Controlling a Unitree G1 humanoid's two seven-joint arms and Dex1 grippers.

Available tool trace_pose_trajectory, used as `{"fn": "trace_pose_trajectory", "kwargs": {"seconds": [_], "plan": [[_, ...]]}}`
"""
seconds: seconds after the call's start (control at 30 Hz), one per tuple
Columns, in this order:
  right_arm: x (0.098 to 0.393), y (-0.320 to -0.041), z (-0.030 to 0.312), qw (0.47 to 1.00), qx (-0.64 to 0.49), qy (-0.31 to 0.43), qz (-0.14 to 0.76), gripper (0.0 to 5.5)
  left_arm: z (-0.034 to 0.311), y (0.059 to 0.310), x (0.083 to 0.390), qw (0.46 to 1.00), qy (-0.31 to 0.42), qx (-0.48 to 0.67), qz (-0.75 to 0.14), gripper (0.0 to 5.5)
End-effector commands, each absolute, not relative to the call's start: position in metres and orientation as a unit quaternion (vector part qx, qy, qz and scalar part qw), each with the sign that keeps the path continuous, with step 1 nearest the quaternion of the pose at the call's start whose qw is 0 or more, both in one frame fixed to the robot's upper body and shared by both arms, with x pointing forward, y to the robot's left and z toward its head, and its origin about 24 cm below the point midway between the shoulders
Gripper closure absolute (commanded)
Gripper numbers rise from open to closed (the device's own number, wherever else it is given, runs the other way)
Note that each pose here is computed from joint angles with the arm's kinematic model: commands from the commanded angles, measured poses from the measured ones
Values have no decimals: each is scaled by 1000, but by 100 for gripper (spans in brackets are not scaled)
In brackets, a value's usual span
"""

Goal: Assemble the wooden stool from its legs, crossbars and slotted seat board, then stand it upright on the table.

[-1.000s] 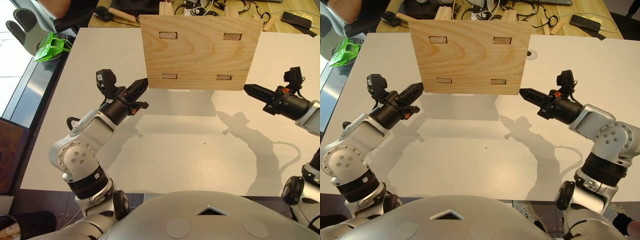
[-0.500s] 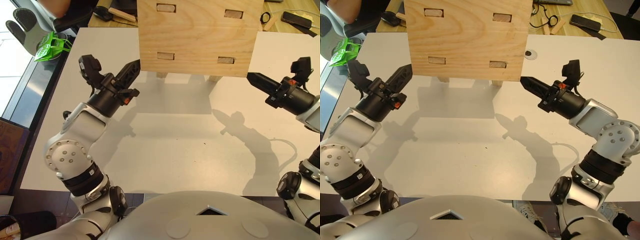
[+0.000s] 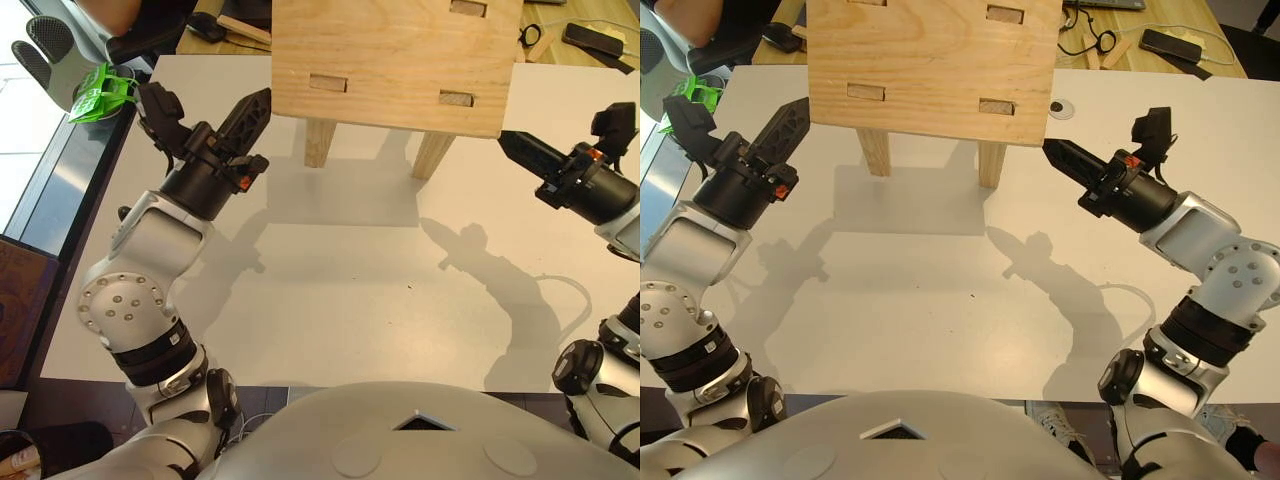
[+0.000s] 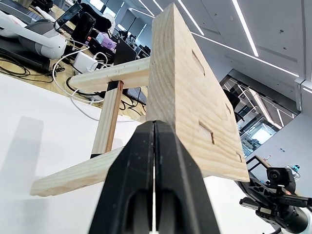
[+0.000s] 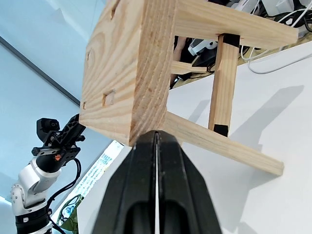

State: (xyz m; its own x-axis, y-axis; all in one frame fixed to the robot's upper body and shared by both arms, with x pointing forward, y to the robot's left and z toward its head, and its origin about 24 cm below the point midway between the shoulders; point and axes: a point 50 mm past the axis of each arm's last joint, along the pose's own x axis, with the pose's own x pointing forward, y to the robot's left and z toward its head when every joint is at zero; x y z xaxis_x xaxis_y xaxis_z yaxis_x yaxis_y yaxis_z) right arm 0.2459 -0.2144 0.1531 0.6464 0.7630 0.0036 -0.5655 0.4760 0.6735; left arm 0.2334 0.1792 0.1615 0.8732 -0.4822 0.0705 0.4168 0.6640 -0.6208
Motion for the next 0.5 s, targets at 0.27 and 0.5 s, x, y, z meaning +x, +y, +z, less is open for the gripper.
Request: {"fn": "trace_pose_trajectory", "kwargs": {"seconds": [0.27,0.5], "plan": [[239,-176,165,770,337,149,520,550,165,133,222,852,96,-332,-392,549],[244,-188,143,816,305,170,460,550,138,153,230,901,123,-286,-302,549]]}}
